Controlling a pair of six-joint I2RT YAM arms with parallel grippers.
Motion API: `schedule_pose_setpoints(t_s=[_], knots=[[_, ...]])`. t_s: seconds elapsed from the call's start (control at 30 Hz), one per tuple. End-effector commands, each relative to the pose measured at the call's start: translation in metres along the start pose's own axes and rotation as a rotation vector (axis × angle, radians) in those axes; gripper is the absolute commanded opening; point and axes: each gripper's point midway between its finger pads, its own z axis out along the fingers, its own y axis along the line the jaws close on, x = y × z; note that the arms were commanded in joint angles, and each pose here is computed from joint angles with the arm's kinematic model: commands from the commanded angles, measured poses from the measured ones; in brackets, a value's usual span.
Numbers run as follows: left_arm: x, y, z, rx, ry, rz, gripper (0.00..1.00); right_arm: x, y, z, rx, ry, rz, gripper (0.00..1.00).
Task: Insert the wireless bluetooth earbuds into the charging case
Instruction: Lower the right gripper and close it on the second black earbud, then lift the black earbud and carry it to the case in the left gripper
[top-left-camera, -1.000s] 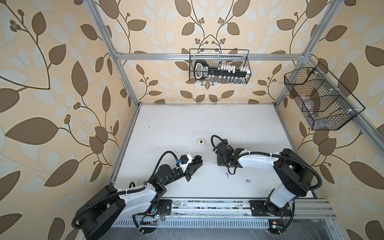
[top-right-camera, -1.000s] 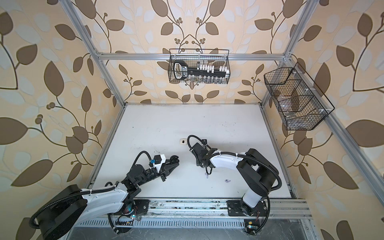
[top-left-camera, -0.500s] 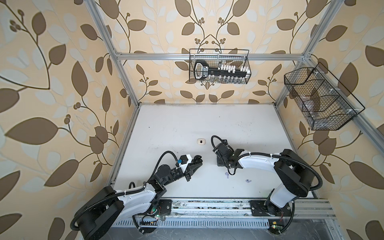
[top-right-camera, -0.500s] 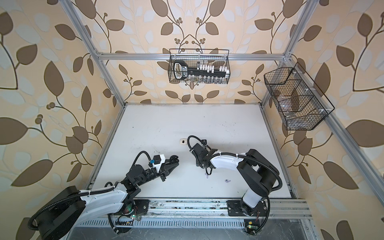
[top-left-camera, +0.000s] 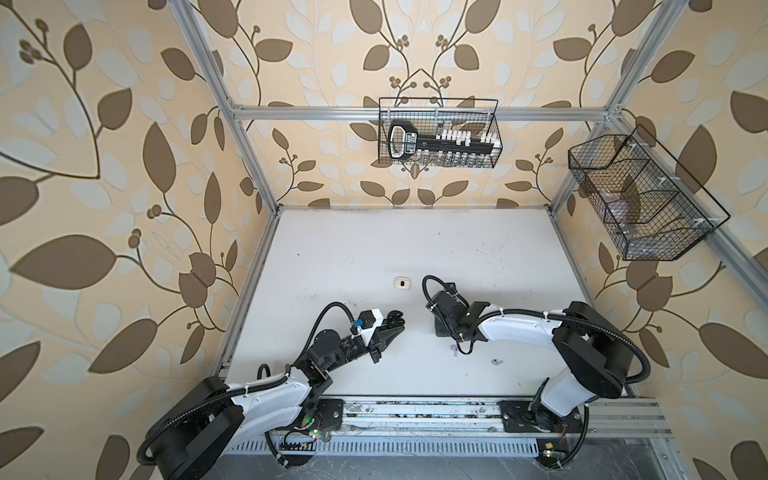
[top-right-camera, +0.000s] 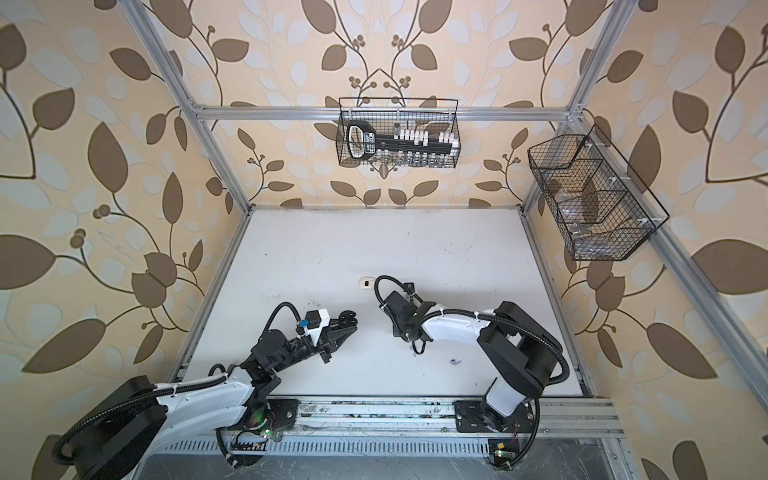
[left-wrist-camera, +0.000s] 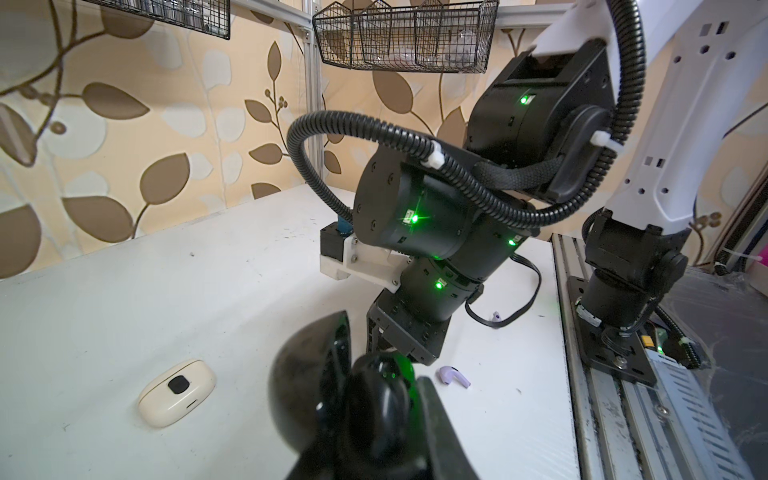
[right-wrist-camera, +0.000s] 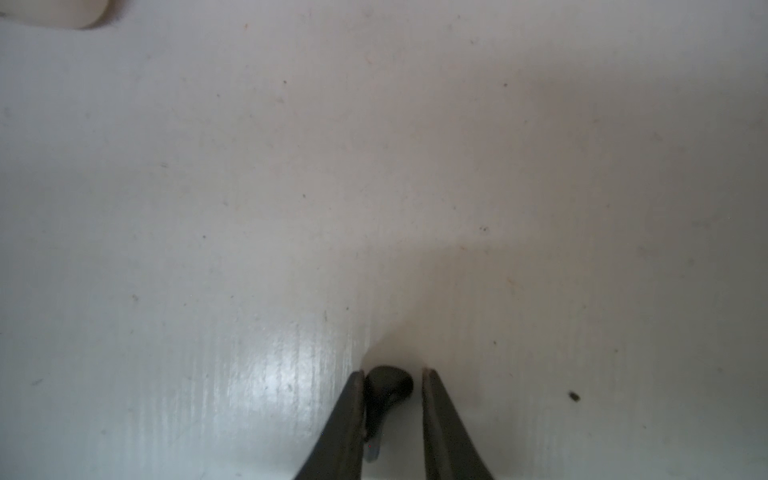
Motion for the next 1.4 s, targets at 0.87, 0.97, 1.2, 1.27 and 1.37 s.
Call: schedule_pose_setpoints(t_s=[0.87,0.97,1.2,1.27,1.37], knots=[[0.0,0.003,0.014,0.017,0.006,-0.063,0.0,-0.013,-0.005,-0.037,-0.033,-0.18,0.109,0.15],[-0.006,0.007,0.021,0.01,-0.018,-0.114,0.0,-0.023,-0.003,-0.059,-0.06,-0.256,0.137,0.15],[-0.01,0.01,0.044,0.018,-0.055,-0.189,0.0,-0.039,0.008,-0.111,-0.152,-0.407,0.181,0.14],[-0.008,0.005,0.051,0.023,-0.049,-0.174,0.0,-0.042,0.012,-0.125,-0.181,-0.442,0.187,0.14],[-0.007,-0.005,0.059,0.025,-0.049,-0.14,0.0,-0.045,0.019,-0.144,-0.229,-0.483,0.199,0.14]])
